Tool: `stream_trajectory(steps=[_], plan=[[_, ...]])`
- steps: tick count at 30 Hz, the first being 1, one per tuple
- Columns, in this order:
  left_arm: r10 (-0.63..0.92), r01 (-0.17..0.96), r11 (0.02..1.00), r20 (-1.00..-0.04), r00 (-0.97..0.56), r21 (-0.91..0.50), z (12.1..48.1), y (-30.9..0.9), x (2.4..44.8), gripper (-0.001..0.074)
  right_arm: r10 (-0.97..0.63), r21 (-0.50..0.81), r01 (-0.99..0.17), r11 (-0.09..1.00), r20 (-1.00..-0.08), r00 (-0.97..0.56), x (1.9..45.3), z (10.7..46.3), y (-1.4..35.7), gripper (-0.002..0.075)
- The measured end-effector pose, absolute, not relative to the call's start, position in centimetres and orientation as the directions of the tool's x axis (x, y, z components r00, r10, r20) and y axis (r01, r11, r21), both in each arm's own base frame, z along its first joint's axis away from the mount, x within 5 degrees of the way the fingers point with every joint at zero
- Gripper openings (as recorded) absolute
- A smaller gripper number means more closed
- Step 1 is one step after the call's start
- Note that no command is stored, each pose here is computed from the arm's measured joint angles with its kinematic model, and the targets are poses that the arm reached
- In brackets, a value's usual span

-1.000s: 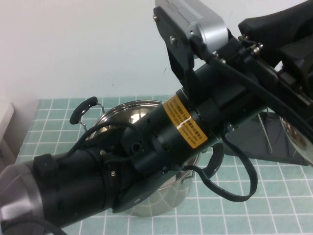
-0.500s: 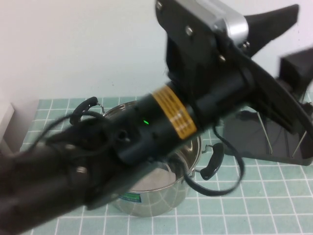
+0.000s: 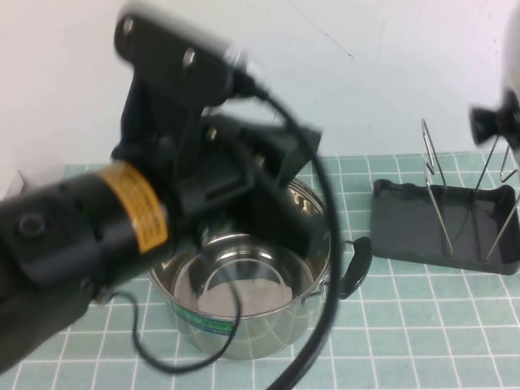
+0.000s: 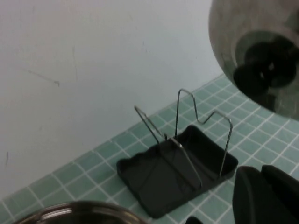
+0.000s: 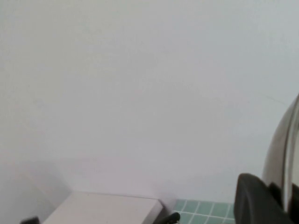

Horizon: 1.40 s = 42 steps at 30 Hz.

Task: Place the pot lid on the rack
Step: Place the pot lid on the pot rack

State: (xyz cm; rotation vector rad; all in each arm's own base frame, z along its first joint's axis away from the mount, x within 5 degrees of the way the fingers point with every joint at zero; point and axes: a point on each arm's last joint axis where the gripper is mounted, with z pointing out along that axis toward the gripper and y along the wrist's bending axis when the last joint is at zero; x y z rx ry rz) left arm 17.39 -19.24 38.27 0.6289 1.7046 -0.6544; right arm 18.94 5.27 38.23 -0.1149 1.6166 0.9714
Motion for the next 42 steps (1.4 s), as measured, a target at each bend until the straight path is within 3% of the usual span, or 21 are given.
stream_trajectory(steps=[6, 16, 27, 42], plan=[[0.103, 0.682, 0.717, -0.946, -0.306, -0.142, 35.3, -18.8, 17.1, 0.0002, 0.399, 0.542, -0.6, 0.589, -0.84, -0.367, 24.7, 39.7, 5.6, 0.0022], [0.129, 0.664, 0.728, -0.916, -0.38, -0.173, 32.4, -18.5, 16.7, 0.0001, 0.412, 0.672, -0.463, 0.578, -0.731, -0.544, 32.4, 33.8, 5.3, 0.0022], [0.121, 0.662, 0.727, -0.916, -0.383, -0.181, 32.3, -18.5, 16.7, -0.0001, 0.411, 0.682, -0.365, 0.634, -0.696, -0.588, 35.0, 29.8, 4.7, 0.0022], [0.136, 0.657, 0.729, -0.899, -0.416, -0.193, 31.0, -19.5, 17.5, -0.0001, 0.444, 0.69, -0.295, 0.661, -0.677, -0.587, 36.8, 28.8, 4.2, 0.0022]])
